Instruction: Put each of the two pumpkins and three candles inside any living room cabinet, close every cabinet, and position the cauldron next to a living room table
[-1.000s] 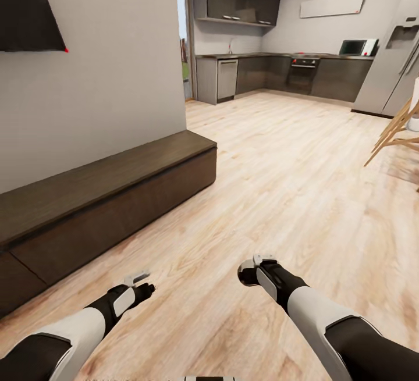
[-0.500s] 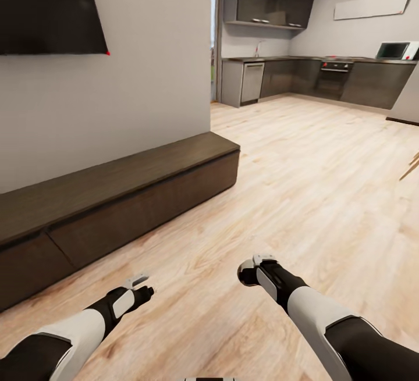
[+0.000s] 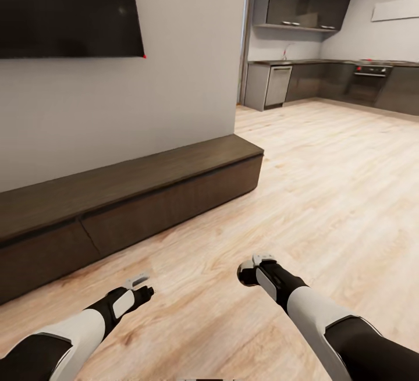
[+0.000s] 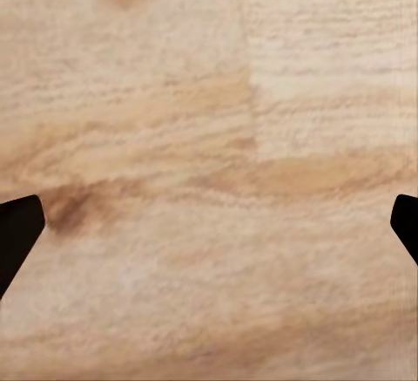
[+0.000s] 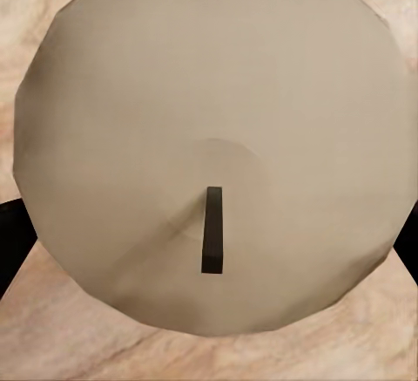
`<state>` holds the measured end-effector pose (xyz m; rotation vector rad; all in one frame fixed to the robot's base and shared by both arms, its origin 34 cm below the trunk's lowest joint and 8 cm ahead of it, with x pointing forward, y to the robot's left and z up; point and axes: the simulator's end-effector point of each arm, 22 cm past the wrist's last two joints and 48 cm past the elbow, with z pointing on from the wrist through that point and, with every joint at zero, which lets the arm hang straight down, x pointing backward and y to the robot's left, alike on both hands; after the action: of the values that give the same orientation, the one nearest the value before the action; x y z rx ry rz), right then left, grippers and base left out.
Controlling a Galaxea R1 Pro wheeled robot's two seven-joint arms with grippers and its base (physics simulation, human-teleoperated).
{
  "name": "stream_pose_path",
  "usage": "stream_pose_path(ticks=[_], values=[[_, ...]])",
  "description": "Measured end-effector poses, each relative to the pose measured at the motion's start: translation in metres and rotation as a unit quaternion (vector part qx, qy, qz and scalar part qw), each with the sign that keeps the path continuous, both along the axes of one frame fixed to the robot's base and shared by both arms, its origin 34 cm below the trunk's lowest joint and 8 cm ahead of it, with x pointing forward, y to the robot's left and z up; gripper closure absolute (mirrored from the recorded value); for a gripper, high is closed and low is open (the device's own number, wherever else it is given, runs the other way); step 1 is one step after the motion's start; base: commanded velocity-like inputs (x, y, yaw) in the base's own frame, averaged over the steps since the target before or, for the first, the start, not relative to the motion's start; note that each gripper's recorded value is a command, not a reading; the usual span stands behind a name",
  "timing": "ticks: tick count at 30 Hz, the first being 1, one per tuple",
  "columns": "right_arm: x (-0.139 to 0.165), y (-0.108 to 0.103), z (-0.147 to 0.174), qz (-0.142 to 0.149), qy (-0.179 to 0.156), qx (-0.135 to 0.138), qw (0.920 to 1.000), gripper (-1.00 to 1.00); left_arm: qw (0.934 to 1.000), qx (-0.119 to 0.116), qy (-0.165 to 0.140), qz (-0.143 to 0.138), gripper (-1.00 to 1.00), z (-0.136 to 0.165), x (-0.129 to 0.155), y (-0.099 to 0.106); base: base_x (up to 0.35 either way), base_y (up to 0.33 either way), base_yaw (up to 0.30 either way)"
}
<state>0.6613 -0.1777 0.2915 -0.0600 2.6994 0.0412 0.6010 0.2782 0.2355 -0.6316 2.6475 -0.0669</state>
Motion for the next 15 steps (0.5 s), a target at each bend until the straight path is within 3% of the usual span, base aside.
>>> stream_pose_path(ticks=[15], values=[[0.0029,0.0035,0.0084,0.003,-0.007,0.001,1.0000,1.00,1.0000,-0.001,-0.007,-0.001,-1.00,0.0071,0.0037,-0.0017,0.000,0.000,0.231]])
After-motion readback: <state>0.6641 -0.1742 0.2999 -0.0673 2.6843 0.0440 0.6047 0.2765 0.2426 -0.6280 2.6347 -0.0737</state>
